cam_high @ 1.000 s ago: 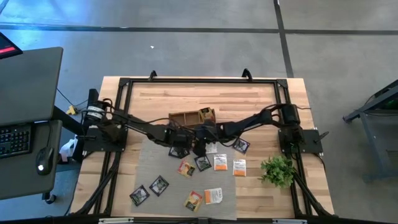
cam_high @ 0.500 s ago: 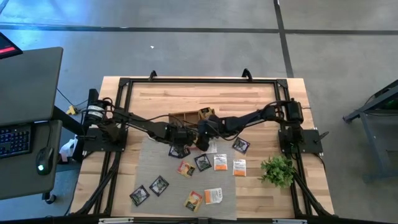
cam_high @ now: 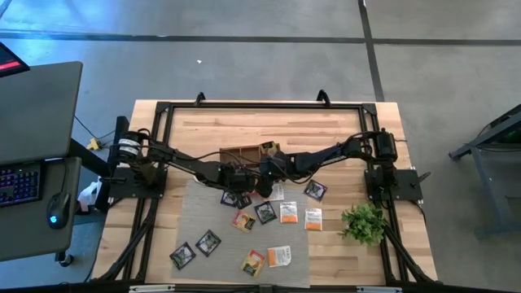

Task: Pick & Place Tea
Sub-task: Put the yellow tea bag into the right section of the wooden organizer

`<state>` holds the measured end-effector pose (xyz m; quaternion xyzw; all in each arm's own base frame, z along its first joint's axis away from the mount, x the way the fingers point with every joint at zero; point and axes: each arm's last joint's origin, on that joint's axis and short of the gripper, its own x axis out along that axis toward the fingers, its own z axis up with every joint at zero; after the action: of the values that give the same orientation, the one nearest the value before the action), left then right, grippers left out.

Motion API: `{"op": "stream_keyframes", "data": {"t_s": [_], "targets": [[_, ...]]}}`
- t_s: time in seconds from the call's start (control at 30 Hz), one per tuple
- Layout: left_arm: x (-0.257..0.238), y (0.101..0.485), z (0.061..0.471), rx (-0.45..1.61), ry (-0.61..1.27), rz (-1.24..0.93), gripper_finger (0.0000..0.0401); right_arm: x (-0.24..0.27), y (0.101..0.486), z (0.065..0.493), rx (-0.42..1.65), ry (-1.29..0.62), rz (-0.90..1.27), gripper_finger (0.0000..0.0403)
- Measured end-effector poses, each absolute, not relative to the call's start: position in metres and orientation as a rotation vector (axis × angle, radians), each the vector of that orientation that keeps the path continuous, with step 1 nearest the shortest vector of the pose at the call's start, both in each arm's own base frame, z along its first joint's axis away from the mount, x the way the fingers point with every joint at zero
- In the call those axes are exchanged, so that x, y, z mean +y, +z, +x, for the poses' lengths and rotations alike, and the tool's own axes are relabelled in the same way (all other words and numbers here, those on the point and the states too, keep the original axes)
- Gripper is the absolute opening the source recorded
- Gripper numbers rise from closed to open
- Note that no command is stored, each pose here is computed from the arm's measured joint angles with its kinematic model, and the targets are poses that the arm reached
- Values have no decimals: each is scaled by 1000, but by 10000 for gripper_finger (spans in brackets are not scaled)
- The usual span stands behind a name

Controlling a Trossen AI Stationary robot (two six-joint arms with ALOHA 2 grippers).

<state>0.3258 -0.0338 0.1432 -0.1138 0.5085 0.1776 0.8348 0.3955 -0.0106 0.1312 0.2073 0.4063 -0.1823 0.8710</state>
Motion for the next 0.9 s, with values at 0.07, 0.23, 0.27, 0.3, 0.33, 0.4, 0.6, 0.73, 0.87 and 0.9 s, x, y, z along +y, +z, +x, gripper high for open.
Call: {"op": "stream_keyframes", "data": {"t_s": [0.07,0.23,0.27,0.3,0.33,0.4,0.6,0.73,0.87,0.9], "targets": [[-34,144,327,1065,379,-240,0,-10,131,395,852,-374,451,194],[-35,142,335,1000,348,-232,0,-10,131,395,852,-374,493,194],[-35,137,340,981,332,-232,0,-10,131,395,853,-373,498,194],[-34,135,343,967,329,-228,0,-10,130,394,867,-374,511,194],[-33,134,344,962,315,-233,0,-10,129,394,867,-378,520,194],[-32,135,346,957,289,-254,0,-9,129,393,880,-385,535,194],[-27,124,351,960,290,-267,0,-6,131,387,926,-427,521,194],[-28,126,355,913,258,-257,0,-2,133,385,941,-447,551,194],[-28,125,355,910,270,-236,0,1,130,381,980,-465,560,194],[-28,125,355,916,278,-232,0,2,130,380,986,-470,557,194]]}}
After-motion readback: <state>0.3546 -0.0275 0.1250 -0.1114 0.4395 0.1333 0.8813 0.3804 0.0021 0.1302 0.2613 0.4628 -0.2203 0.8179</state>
